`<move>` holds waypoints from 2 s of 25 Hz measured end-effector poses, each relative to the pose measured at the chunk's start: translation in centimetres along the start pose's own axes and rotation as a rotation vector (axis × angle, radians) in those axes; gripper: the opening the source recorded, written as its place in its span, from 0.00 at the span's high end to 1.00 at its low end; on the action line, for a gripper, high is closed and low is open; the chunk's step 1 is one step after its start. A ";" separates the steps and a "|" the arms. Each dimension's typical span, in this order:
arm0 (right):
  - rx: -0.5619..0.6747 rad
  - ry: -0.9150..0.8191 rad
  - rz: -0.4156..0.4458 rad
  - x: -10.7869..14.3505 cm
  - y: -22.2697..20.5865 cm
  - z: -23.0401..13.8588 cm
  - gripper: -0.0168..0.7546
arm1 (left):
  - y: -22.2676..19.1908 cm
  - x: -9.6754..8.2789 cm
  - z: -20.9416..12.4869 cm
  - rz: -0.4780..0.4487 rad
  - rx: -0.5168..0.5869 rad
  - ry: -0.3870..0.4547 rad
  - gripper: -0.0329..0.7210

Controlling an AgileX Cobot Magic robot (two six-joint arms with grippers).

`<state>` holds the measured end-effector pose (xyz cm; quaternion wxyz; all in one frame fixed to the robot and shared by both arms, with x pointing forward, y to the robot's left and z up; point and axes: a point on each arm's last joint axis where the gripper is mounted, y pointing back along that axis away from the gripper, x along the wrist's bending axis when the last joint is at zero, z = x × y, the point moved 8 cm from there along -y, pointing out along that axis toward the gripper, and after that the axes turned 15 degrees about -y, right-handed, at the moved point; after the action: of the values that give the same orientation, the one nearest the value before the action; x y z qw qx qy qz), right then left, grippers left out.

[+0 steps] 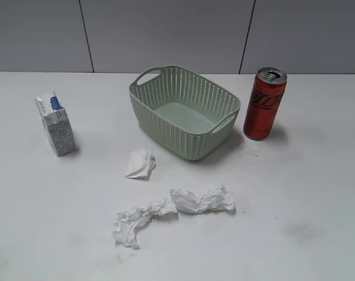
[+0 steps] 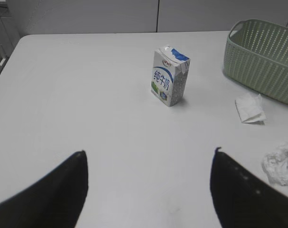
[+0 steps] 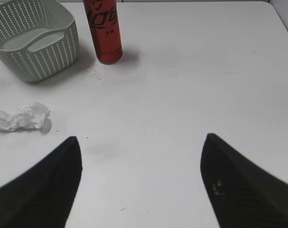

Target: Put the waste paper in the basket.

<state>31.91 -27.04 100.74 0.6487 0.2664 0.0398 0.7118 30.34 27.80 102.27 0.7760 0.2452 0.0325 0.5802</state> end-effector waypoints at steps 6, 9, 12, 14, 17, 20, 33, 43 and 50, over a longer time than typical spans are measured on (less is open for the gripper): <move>0.000 0.000 0.000 0.0 0.0 0.0 0.22 | 0.0 0.0 0.0 0.000 0.000 0.000 0.17; 0.000 0.000 0.000 0.0 0.0 0.0 0.22 | 0.0 0.0 0.0 0.000 0.000 0.000 0.17; 0.000 0.000 0.000 0.0 0.0 0.0 0.22 | 0.0 0.0 0.0 -0.001 0.000 0.001 0.17; 0.000 0.000 0.000 0.0 0.0 0.0 0.22 | 0.0 0.0 0.0 -0.001 0.000 0.001 0.17; 0.000 0.000 0.000 0.0 0.0 0.0 0.22 | 0.0 0.0 0.0 -0.001 0.000 0.001 0.17; 0.000 0.000 0.000 0.0 0.0 0.0 0.22 | 0.0 0.0 0.0 -0.001 0.000 0.001 0.17; 0.000 -0.002 0.000 0.0 0.0 0.0 0.22 | 0.0 0.0 0.0 -0.001 0.000 0.001 0.17; 0.000 -0.003 0.000 0.0 0.0 0.0 0.22 | 0.0 0.0 0.0 -0.001 0.000 0.001 0.17; 0.001 -0.003 0.000 0.0 0.0 0.0 0.22 | 0.0 -0.1 0.0 -0.003 -0.002 0.002 0.17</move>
<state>31.91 -27.04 100.72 0.6487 0.2677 0.0393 0.7113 30.33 27.74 102.29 0.7772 0.2437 0.0332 0.5792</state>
